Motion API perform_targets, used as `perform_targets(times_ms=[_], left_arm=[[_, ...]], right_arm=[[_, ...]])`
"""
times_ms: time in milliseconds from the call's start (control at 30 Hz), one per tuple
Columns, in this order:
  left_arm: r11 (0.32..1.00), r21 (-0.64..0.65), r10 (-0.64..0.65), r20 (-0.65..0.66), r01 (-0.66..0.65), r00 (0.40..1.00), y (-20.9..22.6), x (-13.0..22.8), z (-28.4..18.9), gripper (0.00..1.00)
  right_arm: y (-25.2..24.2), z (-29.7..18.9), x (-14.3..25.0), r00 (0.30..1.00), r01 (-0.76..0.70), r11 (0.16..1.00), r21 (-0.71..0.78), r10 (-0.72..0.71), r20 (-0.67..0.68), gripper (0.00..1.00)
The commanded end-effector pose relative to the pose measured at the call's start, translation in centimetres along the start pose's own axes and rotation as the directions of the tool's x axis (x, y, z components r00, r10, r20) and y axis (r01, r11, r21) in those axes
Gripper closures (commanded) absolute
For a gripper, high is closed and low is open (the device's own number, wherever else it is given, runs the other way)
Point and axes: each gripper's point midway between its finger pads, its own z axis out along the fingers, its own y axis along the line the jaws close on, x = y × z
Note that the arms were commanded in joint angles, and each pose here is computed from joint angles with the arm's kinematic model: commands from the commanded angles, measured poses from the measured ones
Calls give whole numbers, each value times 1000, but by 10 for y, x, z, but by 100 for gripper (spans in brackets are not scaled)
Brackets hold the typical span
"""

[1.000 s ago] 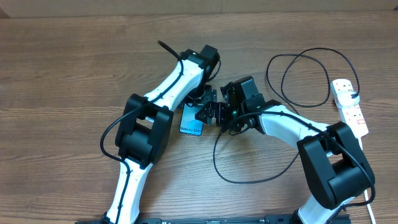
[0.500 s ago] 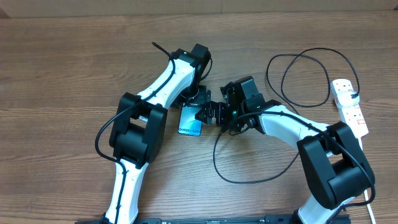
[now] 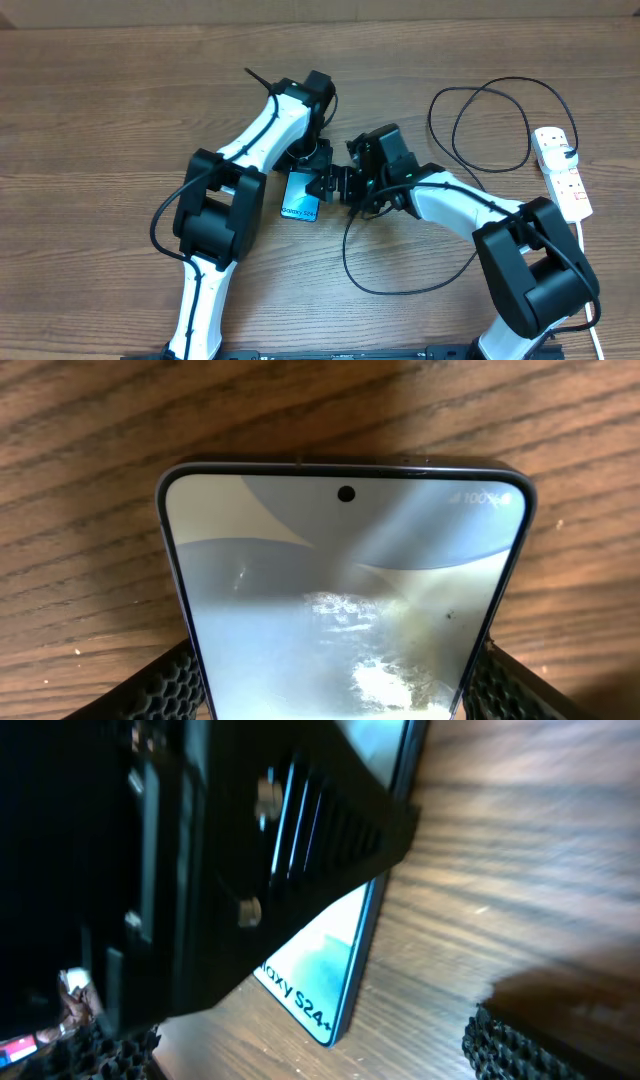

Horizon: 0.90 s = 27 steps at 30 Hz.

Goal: Plug charger to phone and switch on socket

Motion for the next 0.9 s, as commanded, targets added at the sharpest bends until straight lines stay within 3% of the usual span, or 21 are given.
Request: perform_targets(times_ms=[0,233,533,633,867], left_arm=[[991,136,12,-140,7,990,2,21,30,32],[966,253,-3,-156,43,988,3,19,24,32],[967,253,6,-171,38,985,1,23,23,30],[967,251,6,-176,39,984,1,24,23,30],[967,252,9,-175,36,985,1,24,23,27]], right_arm=[[6,9,2,1000,3,1000,31,-3,20,0],[6,19,1,996,-53,995,81,47,76,0],[11,53,-2,995,-39,999,19,37,95,0],[13,67,-3,997,-19,999,-40,22,80,11],[11,65,-11,995,-5,999,-52,10,101,49]])
